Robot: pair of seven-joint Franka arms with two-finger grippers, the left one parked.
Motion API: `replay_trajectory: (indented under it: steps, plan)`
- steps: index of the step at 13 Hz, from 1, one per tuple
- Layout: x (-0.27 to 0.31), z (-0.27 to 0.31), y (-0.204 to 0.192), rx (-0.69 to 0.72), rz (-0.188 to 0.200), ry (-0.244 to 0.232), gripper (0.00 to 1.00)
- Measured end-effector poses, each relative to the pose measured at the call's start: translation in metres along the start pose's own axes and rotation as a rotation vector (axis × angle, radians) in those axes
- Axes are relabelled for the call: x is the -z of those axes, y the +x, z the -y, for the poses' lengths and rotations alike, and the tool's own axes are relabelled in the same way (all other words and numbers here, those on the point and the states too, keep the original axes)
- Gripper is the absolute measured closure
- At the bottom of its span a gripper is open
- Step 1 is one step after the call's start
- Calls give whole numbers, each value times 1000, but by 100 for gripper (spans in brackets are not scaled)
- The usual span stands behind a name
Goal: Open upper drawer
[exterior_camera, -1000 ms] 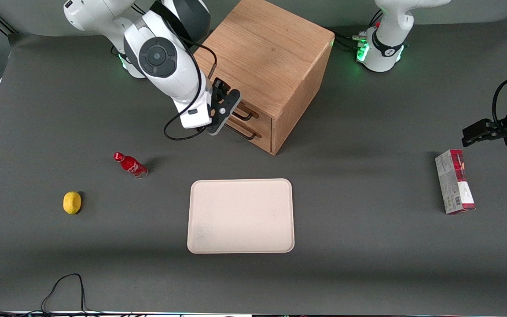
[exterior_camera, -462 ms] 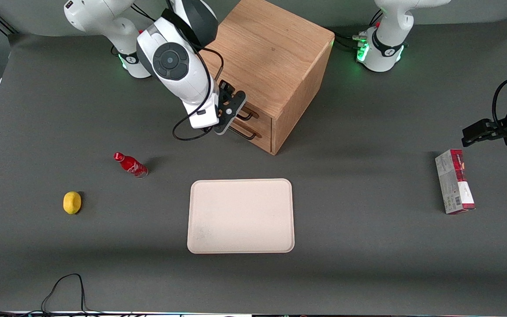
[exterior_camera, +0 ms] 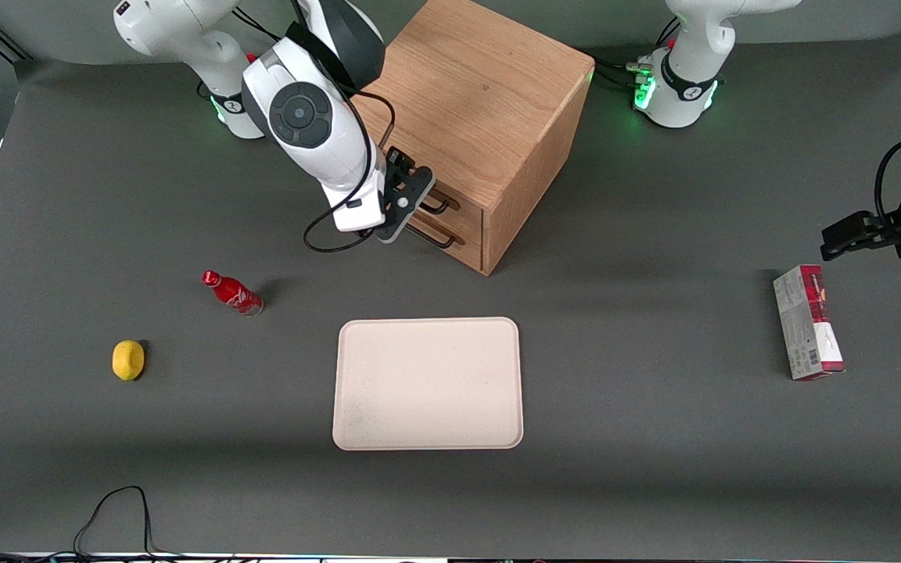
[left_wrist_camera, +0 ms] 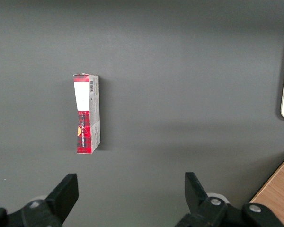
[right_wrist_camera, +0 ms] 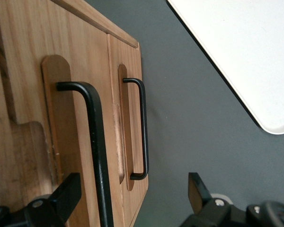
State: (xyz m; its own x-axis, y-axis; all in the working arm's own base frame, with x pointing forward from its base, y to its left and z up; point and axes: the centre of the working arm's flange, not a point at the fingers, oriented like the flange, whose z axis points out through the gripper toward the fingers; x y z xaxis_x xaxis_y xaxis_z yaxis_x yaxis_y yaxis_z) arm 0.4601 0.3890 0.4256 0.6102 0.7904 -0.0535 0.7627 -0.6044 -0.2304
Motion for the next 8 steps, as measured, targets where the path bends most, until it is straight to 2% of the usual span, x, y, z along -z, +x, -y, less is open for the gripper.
replay_trajectory:
  steps: [8]
  plan:
    - [-12, -7, -3, -10, -21, -11, 0]
